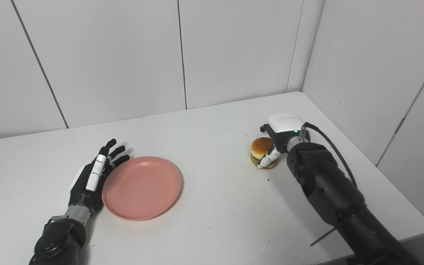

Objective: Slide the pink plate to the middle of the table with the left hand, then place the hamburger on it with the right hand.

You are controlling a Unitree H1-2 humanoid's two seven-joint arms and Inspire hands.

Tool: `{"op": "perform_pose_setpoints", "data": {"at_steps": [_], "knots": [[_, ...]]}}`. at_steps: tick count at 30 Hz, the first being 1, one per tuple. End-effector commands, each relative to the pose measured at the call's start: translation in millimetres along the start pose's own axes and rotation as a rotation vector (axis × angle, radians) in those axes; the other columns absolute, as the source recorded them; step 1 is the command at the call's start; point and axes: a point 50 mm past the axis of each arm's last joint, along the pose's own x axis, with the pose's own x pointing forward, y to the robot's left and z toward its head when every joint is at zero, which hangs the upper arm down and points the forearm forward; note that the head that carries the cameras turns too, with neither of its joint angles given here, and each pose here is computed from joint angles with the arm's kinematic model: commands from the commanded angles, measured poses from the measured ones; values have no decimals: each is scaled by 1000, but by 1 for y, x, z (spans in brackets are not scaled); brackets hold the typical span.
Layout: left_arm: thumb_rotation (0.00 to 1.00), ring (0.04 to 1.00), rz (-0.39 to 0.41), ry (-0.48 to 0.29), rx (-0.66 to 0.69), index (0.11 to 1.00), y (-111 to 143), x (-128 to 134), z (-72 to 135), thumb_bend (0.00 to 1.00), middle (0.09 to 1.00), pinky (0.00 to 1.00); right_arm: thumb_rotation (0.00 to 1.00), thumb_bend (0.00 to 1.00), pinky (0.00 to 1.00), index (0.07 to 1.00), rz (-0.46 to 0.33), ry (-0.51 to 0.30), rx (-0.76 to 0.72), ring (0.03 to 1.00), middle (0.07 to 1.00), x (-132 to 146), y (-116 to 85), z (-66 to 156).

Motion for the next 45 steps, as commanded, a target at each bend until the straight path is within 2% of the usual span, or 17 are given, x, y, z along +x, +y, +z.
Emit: {"op": "perform_pose_setpoints", "data": {"at_steps": [1,2,4,10,15,16,17,18,23,24,25,29,33,37,39,42,45], "knots": [[832,826,-33,-6,16,927,-4,6,6,777,891,893,337,1000,610,794,-77,-18,5,743,779,1,-32,2],[833,825,-34,-7,17,928,-4,6,6,773,890,894,330,1000,527,779,-70,-21,12,673,734,1,-32,2],[832,827,-35,-8,16,927,-4,6,6,772,890,900,319,1000,457,748,-51,-15,36,606,689,-1,-32,3],[822,827,-31,-7,8,920,-4,5,7,777,886,909,246,978,366,628,-6,-8,52,482,571,-1,-29,3],[828,829,-33,-4,9,922,-4,5,6,778,889,911,179,916,358,539,1,0,66,463,538,0,-26,1],[822,832,-34,-3,8,922,-4,5,6,780,891,917,161,726,390,512,4,-3,66,494,554,0,-26,0],[822,832,-34,-2,8,921,-5,5,6,782,892,915,144,591,453,492,6,-6,65,551,585,0,-25,-1],[823,831,-33,-2,10,921,-5,5,6,783,891,910,137,547,478,484,8,-8,64,573,596,0,-25,-1],[830,826,-36,-3,15,916,-5,6,6,781,886,896,126,523,455,482,9,-8,70,544,570,-1,-24,-1],[825,827,-37,-2,13,912,-5,7,6,788,884,897,41,526,452,470,10,-9,73,541,531,-1,-24,-1],[823,827,-37,-3,12,910,-5,7,6,790,884,898,16,529,455,476,10,-9,72,546,508,-2,-24,-1],[825,829,-37,-4,17,908,-6,6,6,791,886,898,1,530,467,475,-5,-20,65,561,501,-3,-25,-1],[830,827,-36,-1,19,901,-6,7,5,780,885,894,0,531,317,469,-37,-47,60,417,506,-5,-28,2],[833,828,-38,-5,23,901,-8,7,5,778,886,895,0,532,285,473,-87,-106,60,383,494,-14,-42,10],[825,827,-37,-6,22,894,-10,7,5,778,883,892,0,531,306,473,-108,-123,59,410,503,-19,-49,14],[815,832,-40,-6,14,893,-12,8,5,784,890,900,0,534,271,481,-129,-145,49,364,467,-27,-61,23],[818,834,-42,1,12,891,-15,8,4,796,891,907,0,534,262,486,-170,-210,46,357,449,-36,-76,39]]}}
